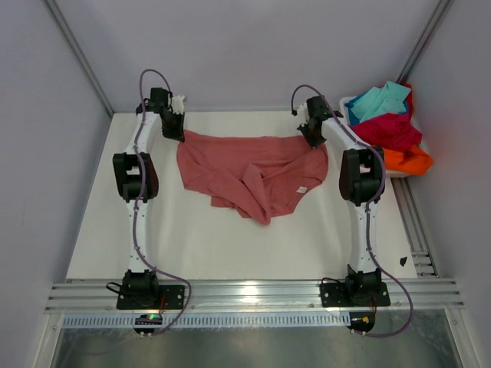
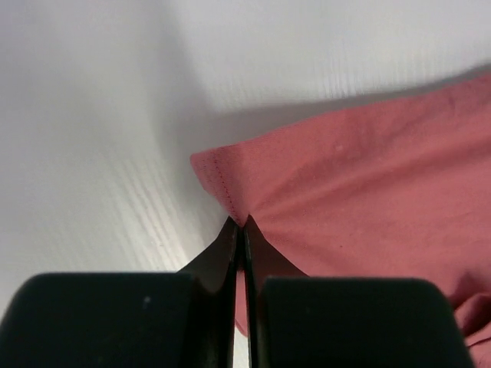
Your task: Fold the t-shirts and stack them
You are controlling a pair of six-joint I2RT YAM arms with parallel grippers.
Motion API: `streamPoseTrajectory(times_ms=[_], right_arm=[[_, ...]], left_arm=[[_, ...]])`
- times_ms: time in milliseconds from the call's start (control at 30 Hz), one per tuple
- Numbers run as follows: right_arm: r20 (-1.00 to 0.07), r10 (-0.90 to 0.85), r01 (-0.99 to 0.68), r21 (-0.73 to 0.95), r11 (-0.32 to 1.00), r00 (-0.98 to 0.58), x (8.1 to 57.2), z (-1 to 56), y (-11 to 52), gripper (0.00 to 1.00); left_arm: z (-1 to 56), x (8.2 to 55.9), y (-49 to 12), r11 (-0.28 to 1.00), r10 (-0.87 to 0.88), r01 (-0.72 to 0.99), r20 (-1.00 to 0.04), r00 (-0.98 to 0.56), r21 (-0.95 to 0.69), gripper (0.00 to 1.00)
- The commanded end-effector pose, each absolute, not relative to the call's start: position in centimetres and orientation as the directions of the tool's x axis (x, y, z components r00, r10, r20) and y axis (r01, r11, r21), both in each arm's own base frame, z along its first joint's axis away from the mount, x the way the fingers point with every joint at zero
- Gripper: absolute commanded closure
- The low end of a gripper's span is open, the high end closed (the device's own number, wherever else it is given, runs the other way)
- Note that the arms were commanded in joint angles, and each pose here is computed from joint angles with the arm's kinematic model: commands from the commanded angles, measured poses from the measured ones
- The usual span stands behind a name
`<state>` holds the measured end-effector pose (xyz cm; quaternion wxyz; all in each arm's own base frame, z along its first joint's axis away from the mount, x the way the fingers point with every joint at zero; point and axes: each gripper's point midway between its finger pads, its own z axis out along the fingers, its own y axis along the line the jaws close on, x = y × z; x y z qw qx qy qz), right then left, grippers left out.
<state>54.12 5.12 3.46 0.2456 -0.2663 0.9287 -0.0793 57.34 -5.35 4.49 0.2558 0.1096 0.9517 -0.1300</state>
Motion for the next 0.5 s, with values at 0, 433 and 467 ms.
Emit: streamPoseTrajectory(times_ms=[0,433,467], right_arm=[[-0.541,-0.547,-0.367,-0.410,0.835,-0.639,59.0,9.6,4.2,0.97],[-0.695,-0.530,-0.028,-0.593,0.804,-0.486,64.0,20.9,0.8,0.97],[-0.706,-0.526,-0.003,-0.597,0.803,-0.474,64.1,22.0,0.6,0.97]], left_arm=[[14.2,60.9,-2.6,0.970,0.171,0.245,-0.717,-0.675,0.000,1.00],[24.8,64.4,0.1,0.992,0.129,0.070,-0.899,-0.418,0.110,1.00],[25.5,64.5,0.2,0.992,0.129,0.063,-0.907,-0.402,0.113,1.00]])
